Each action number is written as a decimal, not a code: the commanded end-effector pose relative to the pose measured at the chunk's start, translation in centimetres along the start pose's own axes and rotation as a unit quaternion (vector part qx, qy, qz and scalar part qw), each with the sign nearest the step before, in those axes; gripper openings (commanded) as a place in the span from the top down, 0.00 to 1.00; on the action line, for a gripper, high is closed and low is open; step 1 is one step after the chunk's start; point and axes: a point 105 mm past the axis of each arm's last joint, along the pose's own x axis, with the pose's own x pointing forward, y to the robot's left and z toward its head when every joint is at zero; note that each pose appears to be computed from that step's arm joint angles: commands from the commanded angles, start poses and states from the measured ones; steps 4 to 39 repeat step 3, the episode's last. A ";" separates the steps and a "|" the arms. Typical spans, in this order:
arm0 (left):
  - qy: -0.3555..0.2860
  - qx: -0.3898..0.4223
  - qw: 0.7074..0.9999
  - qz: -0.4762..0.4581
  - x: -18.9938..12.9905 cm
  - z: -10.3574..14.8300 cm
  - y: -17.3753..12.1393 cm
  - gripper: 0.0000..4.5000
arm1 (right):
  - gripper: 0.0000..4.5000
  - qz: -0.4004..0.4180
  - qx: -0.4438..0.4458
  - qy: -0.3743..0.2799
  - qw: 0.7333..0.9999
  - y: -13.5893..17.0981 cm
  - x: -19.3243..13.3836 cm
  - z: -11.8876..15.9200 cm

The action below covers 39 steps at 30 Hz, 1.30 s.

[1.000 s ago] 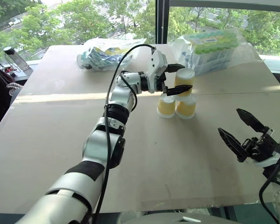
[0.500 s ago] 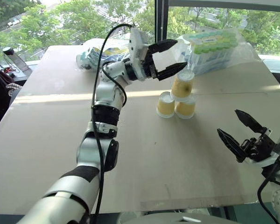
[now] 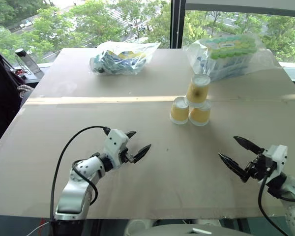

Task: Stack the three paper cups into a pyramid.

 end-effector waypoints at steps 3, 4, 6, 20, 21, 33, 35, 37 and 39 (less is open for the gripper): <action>-0.013 0.005 0.999 0.046 -0.8 0.1 0.0 0.03 | 0.00 -0.006 -0.020 0.052 0.998 -1.3 0.2 -1.5; -0.013 0.005 0.999 0.046 -0.8 0.1 0.0 0.03 | 0.00 -0.006 -0.020 0.052 0.998 -1.3 0.2 -1.5; -0.013 0.005 0.999 0.046 -0.8 0.1 0.0 0.03 | 0.00 -0.006 -0.020 0.052 0.998 -1.3 0.2 -1.5; -0.013 0.005 0.999 0.046 -0.8 0.1 0.0 0.03 | 0.00 -0.006 -0.020 0.052 0.998 -1.3 0.2 -1.5; -0.013 0.005 0.999 0.046 -0.8 0.1 0.0 0.03 | 0.00 -0.006 -0.020 0.052 0.998 -1.3 0.2 -1.5; -0.013 0.005 0.999 0.046 -0.8 0.1 0.0 0.03 | 0.00 -0.006 -0.020 0.052 0.998 -1.3 0.2 -1.5; -0.013 0.005 0.999 0.046 -0.8 0.1 0.0 0.03 | 0.00 -0.006 -0.020 0.052 0.998 -1.3 0.2 -1.5; -0.013 0.005 0.999 0.046 -0.8 0.1 0.0 0.03 | 0.00 -0.006 -0.020 0.052 0.998 -1.3 0.2 -1.5; -0.013 0.005 0.999 0.046 -0.8 0.1 0.0 0.03 | 0.00 -0.006 -0.020 0.052 0.998 -1.3 0.2 -1.5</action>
